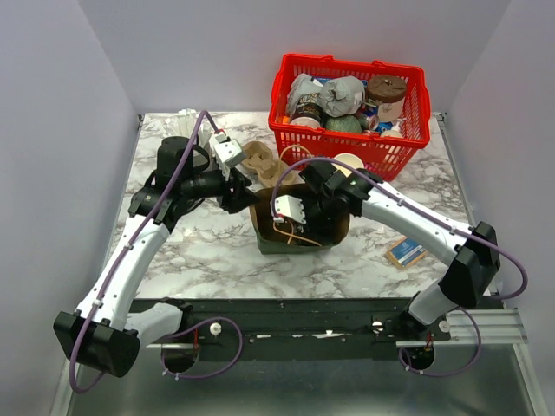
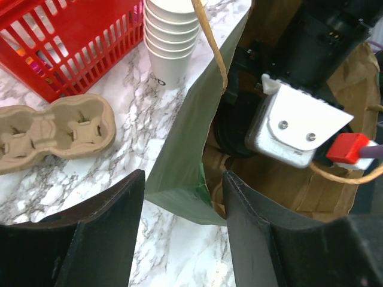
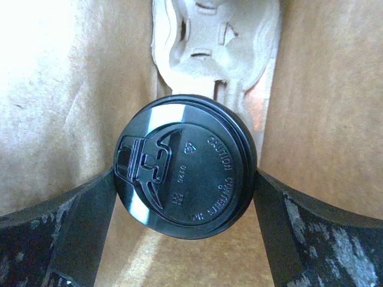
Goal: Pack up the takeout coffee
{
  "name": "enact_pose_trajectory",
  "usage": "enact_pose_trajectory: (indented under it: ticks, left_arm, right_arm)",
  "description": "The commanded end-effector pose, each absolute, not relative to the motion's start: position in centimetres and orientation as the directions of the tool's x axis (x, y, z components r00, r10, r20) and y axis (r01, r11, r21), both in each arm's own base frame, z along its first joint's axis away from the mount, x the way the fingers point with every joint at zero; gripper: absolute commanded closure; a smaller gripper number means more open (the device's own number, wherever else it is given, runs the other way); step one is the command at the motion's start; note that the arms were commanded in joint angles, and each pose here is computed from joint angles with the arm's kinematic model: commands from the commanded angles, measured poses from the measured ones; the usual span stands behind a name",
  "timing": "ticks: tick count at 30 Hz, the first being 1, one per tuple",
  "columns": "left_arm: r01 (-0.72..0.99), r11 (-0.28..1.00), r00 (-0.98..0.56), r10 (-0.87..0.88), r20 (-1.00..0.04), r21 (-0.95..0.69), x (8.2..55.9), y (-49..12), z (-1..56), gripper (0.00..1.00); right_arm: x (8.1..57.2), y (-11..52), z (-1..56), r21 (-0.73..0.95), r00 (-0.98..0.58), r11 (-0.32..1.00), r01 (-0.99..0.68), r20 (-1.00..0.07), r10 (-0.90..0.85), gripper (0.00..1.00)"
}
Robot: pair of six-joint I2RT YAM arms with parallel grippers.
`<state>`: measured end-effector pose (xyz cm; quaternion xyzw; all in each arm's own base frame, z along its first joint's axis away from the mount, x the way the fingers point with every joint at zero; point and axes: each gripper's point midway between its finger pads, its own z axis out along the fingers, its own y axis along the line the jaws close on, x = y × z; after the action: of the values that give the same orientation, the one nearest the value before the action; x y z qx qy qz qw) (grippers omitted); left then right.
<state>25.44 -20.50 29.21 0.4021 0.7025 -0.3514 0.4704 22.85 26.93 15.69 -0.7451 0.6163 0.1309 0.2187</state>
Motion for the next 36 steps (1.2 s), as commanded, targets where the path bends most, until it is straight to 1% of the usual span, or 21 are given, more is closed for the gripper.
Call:
enact_pose_trajectory:
  ticks: [1, 6, 11, 18, 24, 31, 36]
  left_arm:
    - [0.921, 0.352, -0.242, 0.184, -0.953, -0.166, 24.3, -21.3, 30.9, 0.37]
    - [0.929, 0.337, -0.228, 0.198, -0.953, -0.152, 23.8, -21.2, 30.3, 0.37]
    - [0.939, 0.328, -0.178, 0.215, -0.96, -0.101, 23.7, -21.1, 30.1, 0.37]
    - [0.953, 0.296, -0.131, 0.218, -0.967, -0.062, 23.5, -21.2, 30.5, 0.37]
    - [0.957, 0.284, -0.122, 0.23, -0.966, -0.054, 23.5, -21.2, 30.4, 0.37]
    - [0.959, 0.275, -0.12, 0.197, -0.973, -0.063, 24.1, -22.1, 30.7, 0.37]
    - [0.959, 0.269, -0.139, 0.183, -0.973, -0.086, 24.6, -22.5, 31.0, 0.37]
  right_arm:
    - [22.9, 26.5, 15.7, -0.128, 0.166, -0.12, -0.985, -0.458, -0.873, 0.0]
    - [23.1, 25.9, 16.6, -0.162, 0.171, -0.109, -0.981, -0.444, -0.879, 0.0]
    - [23.6, 25.7, 18.2, -0.255, 0.213, -0.099, -0.962, -0.472, -0.855, 0.0]
    - [23.9, 25.8, 18.5, -0.313, 0.25, -0.099, -0.945, -0.49, -0.835, 0.0]
    - [23.8, 25.8, 18.1, -0.298, 0.24, -0.098, -0.95, -0.488, -0.839, 0.01]
    - [23.4, 25.9, 17.9, -0.278, 0.235, -0.104, -0.955, -0.495, -0.836, 0.1]
    - [23.5, 25.4, 18.0, -0.288, 0.232, -0.098, -0.953, -0.481, -0.845, 0.1]
